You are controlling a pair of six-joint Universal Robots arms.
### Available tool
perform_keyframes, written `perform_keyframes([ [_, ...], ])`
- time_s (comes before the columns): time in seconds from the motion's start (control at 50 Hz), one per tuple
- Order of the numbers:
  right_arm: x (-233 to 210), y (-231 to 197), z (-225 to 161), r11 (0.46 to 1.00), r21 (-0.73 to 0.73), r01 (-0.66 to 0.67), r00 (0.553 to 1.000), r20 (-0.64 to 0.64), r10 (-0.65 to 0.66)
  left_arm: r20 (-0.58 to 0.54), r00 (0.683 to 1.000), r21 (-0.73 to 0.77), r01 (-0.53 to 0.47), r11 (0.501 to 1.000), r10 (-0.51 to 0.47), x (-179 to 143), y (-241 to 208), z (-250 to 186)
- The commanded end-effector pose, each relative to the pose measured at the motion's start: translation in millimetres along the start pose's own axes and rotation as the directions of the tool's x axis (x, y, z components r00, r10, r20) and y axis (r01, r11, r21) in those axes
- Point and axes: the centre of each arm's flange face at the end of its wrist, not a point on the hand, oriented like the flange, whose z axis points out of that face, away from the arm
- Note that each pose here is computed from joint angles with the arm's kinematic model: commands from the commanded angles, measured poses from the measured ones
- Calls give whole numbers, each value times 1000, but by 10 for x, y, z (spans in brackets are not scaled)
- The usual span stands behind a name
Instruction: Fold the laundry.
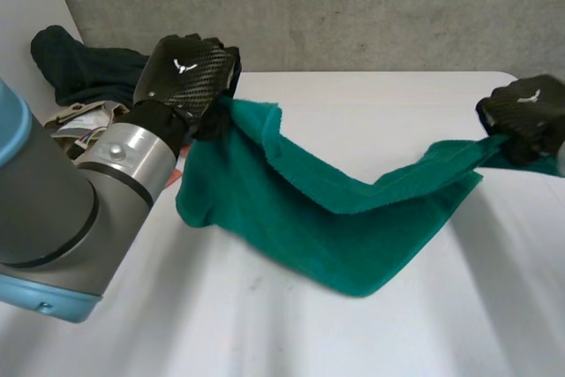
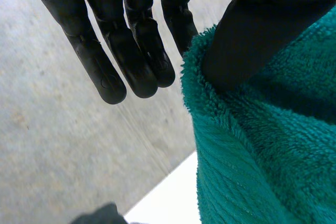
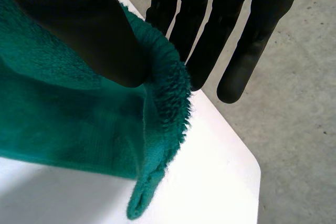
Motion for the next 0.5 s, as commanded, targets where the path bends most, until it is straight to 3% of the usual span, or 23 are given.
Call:
perform_keyframes([
  [0.02,-82,3,-113,968,-184,169,977,164,-139,-73,997,-271,-27,962,8,48,377,-50],
  [0.14,-260,125,188,933,-248,259,959,177,-219,-137,986,-366,-137,920,92,125,742,158],
  [0.2,-305,149,353,926,-256,277,957,159,-243,-141,980,-337,-179,924,139,116,773,327],
  [0.26,-220,-2,570,937,-197,290,957,56,-285,-77,977,-224,-213,951,201,-22,648,660],
  [0.34,176,-619,777,961,74,268,933,-267,-240,120,961,69,-259,963,250,-342,174,1076],
  [0.36,345,-870,791,943,216,253,908,-389,-154,208,948,197,-284,938,243,-465,-40,1177],
  [0.42,590,-1243,661,869,412,273,849,-529,-16,329,920,358,-332,873,215,-650,-369,1224],
  [0.44,706,-1429,522,812,498,305,811,-583,53,379,905,432,-359,827,194,-726,-561,1201],
  [0.5,727,-1492,428,777,536,331,793,-604,79,396,901,453,-361,815,179,-715,-645,1128],
])
